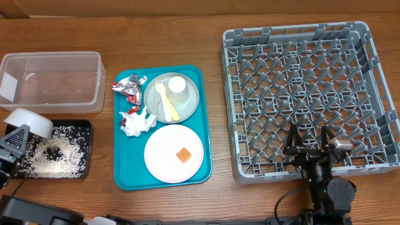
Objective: Sort waste into correct bins and load items into the dishwasher rack
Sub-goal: 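Tilt the bowl with the left gripper, pouring rice onto the black tray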
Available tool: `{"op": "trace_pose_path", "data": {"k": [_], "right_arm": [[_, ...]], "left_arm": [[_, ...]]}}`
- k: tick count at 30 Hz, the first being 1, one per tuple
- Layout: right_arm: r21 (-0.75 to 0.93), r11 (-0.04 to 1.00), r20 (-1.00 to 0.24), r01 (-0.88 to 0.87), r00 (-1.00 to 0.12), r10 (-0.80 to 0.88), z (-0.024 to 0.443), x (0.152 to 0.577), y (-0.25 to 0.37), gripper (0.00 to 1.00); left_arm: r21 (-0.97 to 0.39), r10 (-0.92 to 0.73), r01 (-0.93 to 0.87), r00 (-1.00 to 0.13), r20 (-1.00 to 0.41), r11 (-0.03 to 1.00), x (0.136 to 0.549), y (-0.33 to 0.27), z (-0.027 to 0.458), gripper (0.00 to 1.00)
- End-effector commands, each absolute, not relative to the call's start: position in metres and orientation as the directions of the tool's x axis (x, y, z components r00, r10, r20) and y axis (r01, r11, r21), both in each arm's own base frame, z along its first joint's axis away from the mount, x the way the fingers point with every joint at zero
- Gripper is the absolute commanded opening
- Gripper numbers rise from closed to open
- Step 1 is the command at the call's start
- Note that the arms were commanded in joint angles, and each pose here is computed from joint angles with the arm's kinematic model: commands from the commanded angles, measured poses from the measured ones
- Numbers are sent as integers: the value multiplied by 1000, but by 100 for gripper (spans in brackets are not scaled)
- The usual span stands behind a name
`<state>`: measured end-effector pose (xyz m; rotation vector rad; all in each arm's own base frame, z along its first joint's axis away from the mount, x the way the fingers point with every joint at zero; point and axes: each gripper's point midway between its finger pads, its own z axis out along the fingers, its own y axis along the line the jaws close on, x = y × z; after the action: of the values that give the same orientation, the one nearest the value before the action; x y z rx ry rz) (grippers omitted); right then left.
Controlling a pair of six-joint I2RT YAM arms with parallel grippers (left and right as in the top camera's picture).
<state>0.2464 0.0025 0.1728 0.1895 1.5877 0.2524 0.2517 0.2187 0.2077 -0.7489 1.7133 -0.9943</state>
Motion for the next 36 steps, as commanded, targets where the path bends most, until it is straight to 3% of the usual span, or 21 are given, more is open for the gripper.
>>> {"op": "trace_pose_path", "data": {"k": [1, 13, 16, 19, 22, 24, 28, 36], "right_arm": [[271, 962, -962, -23, -36, 270, 169, 247, 0, 100], [270, 963, -962, -23, -36, 269, 169, 247, 0, 100], [270, 963, -962, -23, -36, 269, 169, 247, 0, 100], [271, 962, -962, -23, -36, 270, 169, 247, 0, 100], [270, 963, -962, -23, -36, 269, 169, 247, 0, 100], [270, 963, -962, -23, -36, 269, 169, 247, 0, 100], [270, 963, -962, -23, -36, 269, 169, 247, 0, 100], [271, 962, -962, -23, -36, 270, 169, 247, 0, 100]], "left_arm": [[-888, -843, -23, -326, -428, 459, 251, 219, 206, 4], [-913, -864, -23, -333, -378, 408, 252, 214, 206, 4], [-898, -850, -12, -328, -412, 440, 253, 218, 207, 4], [-876, -827, 126, -290, -481, 465, 254, 215, 229, 5], [-896, -849, 154, -286, -444, 417, 254, 214, 236, 4], [-889, -840, 121, -293, -457, 441, 255, 216, 229, 4], [-922, -876, -37, -326, -355, 386, 254, 219, 207, 4], [-934, -882, 35, -317, -349, 356, 253, 209, 231, 4]]}}
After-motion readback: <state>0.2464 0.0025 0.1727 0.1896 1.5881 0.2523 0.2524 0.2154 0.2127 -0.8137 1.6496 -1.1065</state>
